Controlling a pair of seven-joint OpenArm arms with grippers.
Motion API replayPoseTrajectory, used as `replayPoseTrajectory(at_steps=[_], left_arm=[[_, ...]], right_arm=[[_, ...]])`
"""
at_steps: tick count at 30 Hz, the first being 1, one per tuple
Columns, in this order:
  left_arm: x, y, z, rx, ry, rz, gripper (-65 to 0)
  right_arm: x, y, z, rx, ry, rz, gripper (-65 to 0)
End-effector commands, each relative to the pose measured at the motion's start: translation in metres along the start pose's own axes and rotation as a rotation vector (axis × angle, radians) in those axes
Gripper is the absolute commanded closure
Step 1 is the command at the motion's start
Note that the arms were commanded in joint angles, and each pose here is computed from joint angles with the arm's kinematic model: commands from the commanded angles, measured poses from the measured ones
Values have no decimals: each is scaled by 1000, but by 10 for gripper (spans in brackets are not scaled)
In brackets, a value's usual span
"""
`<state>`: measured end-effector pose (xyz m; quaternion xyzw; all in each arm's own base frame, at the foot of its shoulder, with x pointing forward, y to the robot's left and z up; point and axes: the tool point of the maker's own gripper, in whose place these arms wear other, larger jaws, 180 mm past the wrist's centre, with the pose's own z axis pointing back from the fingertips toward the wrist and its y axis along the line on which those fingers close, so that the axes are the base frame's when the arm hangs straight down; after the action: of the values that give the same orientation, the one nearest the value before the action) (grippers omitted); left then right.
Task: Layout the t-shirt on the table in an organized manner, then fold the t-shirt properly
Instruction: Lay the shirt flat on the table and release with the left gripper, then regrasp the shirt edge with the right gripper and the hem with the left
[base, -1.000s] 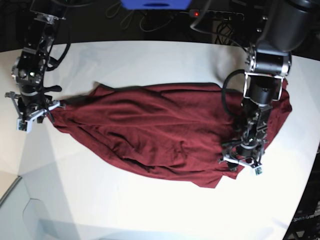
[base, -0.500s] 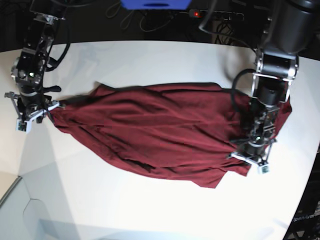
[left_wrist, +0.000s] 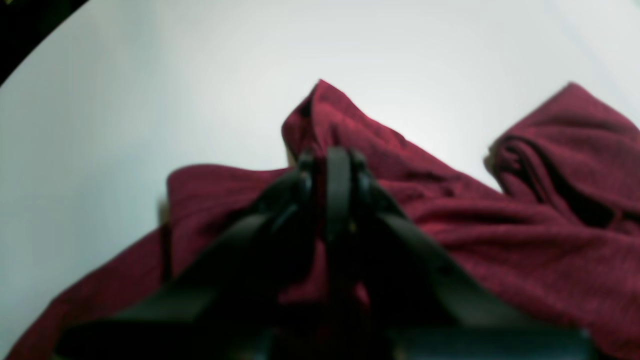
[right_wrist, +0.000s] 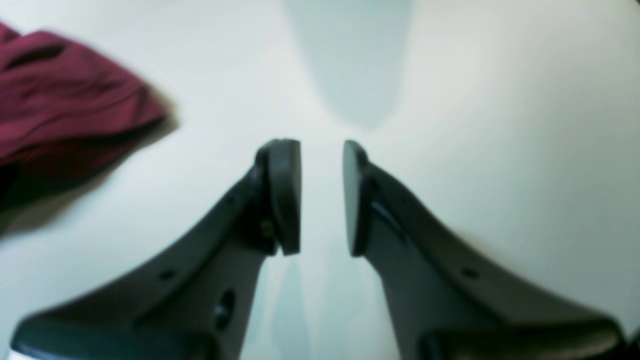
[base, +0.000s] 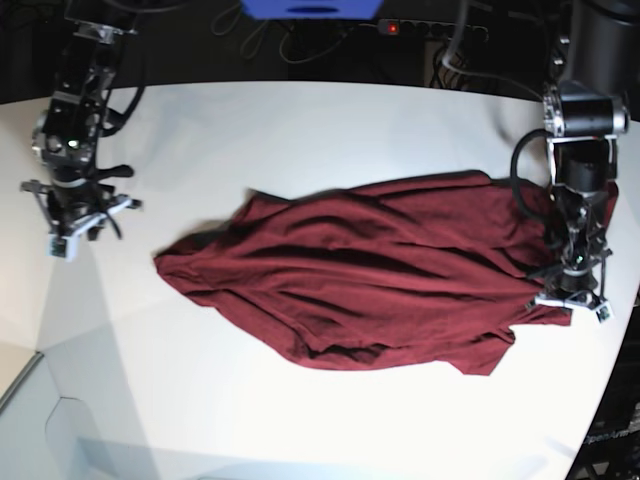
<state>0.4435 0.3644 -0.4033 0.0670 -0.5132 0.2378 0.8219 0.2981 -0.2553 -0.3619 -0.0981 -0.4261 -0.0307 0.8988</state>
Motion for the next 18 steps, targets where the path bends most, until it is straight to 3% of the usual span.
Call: replayPoseTrajectory(at_steps=[1,4,10,13,18], left_arm=[[33,-6,-1,-22,-84,5,-3],[22,-3,5,-28,-78,-15,-3],[12,1,7,-24,-64,-20,-3],[11,2,7,-23,-62,-20,-3],[16,8,7,-14,-67,-29,-3]], right_arm=[[9,8,3,35,-25,39,-160],[-1,41,3,137,32,101,-160],[-5,87,6,236,46,105,-176],[-7,108,10,280,48,94,-238],[-10,143,16,350,54,67,-406]])
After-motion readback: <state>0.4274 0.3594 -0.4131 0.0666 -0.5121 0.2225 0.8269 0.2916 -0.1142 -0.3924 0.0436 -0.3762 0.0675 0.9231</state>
